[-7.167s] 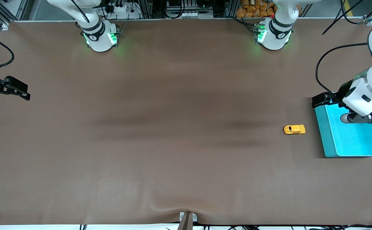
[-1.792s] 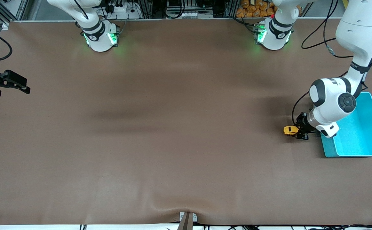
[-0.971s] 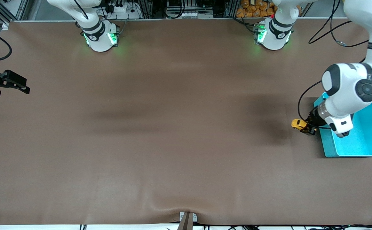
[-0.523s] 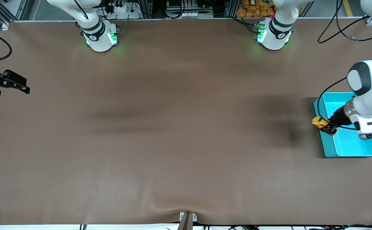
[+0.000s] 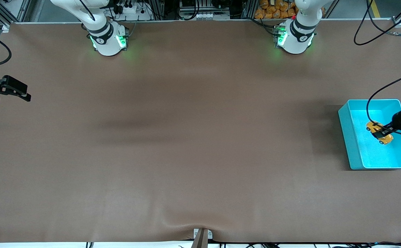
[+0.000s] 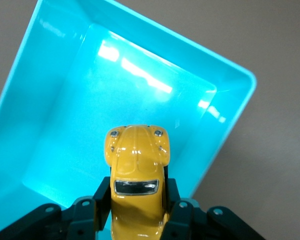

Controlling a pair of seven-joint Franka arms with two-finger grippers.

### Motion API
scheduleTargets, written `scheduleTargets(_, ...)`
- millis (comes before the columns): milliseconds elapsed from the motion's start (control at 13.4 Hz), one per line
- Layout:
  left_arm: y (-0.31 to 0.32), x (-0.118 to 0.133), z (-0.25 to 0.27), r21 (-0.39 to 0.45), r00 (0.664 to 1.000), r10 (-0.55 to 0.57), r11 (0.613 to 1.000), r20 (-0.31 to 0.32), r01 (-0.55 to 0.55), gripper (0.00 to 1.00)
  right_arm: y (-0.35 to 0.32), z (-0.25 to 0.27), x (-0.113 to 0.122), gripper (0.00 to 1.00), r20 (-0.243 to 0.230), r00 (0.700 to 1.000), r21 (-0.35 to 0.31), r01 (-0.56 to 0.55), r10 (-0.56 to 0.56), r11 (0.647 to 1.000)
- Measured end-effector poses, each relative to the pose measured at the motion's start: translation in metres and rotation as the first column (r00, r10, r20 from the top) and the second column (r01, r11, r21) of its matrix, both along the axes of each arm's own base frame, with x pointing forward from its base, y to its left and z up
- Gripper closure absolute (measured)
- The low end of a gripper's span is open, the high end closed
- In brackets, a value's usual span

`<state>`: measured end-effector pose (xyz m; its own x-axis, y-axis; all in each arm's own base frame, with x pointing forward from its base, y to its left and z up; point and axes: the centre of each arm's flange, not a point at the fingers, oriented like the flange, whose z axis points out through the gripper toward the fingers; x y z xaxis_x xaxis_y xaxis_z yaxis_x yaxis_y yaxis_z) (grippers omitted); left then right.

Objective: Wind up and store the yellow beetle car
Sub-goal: 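Move the car over the turquoise bin and lower it inside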

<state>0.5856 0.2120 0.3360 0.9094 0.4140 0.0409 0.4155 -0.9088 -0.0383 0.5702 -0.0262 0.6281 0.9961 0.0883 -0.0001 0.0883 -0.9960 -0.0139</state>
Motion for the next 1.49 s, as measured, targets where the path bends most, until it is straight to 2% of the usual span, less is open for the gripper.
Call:
scheduleTargets(224,0.033,-0.002,-0.017,-0.006,0.990,-0.142,0.990,-0.011,0.142,0.53,0.000,0.000,0.000,0.00,0.001,1.000,0.000,0.001,-0.001,1.000)
scheduleTargets(448,0.058,0.000,-0.044,0.003,0.967,-0.255,0.967,0.015,0.255,0.53,-0.001,0.000,0.000,0.00,0.001,1.000,0.000,0.002,-0.002,1.000)
scheduleTargets(747,0.078,-0.006,-0.083,-0.001,0.932,-0.362,0.932,0.020,0.362,0.53,-0.001,0.000,0.000,0.00,0.001,1.000,0.000,0.001,-0.001,1.000)
scheduleTargets(971,0.078,-0.008,-0.101,-0.017,0.917,-0.398,0.917,0.012,0.398,0.53,-0.001,0.000,0.000,0.00,0.001,1.000,0.000,0.001,-0.001,1.000)
scheduleTargets(1493,0.067,-0.004,-0.126,-0.028,0.906,-0.423,0.906,0.011,0.423,0.53,0.000,0.001,0.000,0.00,0.005,1.000,-0.001,-0.003,0.003,1.000)
